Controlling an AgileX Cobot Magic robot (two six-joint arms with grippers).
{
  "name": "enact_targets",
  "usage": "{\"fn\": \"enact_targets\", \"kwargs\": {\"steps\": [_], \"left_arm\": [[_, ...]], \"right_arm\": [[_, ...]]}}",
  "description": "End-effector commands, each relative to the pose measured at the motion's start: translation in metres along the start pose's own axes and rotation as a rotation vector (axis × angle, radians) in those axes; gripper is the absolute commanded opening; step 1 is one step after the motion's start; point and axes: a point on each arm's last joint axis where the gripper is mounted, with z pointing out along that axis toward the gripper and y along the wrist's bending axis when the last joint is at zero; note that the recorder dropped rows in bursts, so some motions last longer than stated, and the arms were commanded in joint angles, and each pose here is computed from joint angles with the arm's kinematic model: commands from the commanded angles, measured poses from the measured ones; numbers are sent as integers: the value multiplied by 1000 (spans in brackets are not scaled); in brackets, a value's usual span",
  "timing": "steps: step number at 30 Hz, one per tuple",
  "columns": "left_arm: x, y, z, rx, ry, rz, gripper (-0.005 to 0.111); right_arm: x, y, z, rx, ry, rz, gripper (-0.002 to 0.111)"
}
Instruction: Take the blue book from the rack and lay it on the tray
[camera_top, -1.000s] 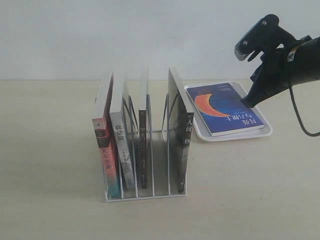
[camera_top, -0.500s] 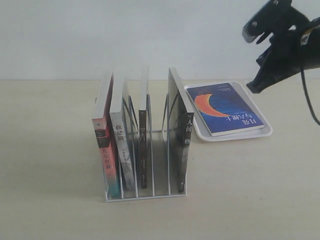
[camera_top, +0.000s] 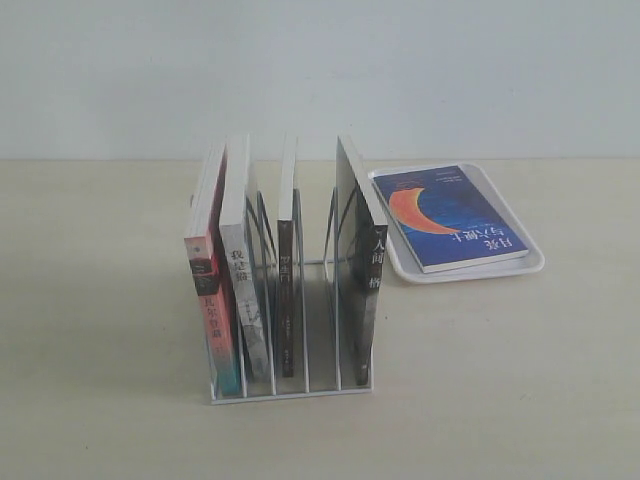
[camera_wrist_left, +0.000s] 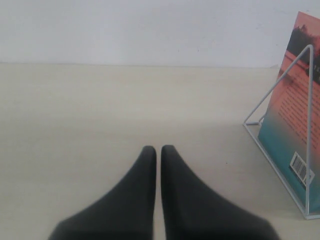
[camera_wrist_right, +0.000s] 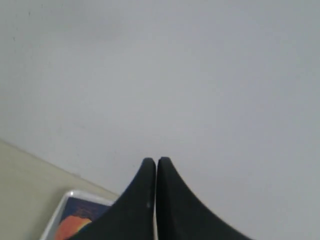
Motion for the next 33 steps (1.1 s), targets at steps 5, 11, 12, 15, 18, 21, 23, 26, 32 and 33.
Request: {"fn": "enact_targets", "kwargs": {"steps": [5,11,12,15,18,21,23,26,32,33], "left_arm": [[-1,0,0,0,-9,-4,4],[-1,0,0,0,-9,-4,4],[-1,0,0,0,-9,-4,4],[-1,0,0,0,-9,-4,4],[-1,0,0,0,-9,-4,4],[-1,0,0,0,-9,-4,4],[-1,0,0,0,-9,-4,4],[-1,0,0,0,-9,-4,4],[-1,0,0,0,-9,-4,4],[-1,0,0,0,-9,-4,4]], "right_arm": [[32,-11,-79,150,-58,204,0],[118,10,-125,315,-36,375,0],[136,17,-131,341,-25,406,0],[169,32,-144,378,-27,414,0],[197,43,-147,379,-12,417,0],[221,52,-145,374,23,423,0],[232,55,-143,370,52,428,0],[239,57,-141,366,71,447,0],[247,60,-142,355,159,437,0],[248,61,-142,350,183,416,0]]}}
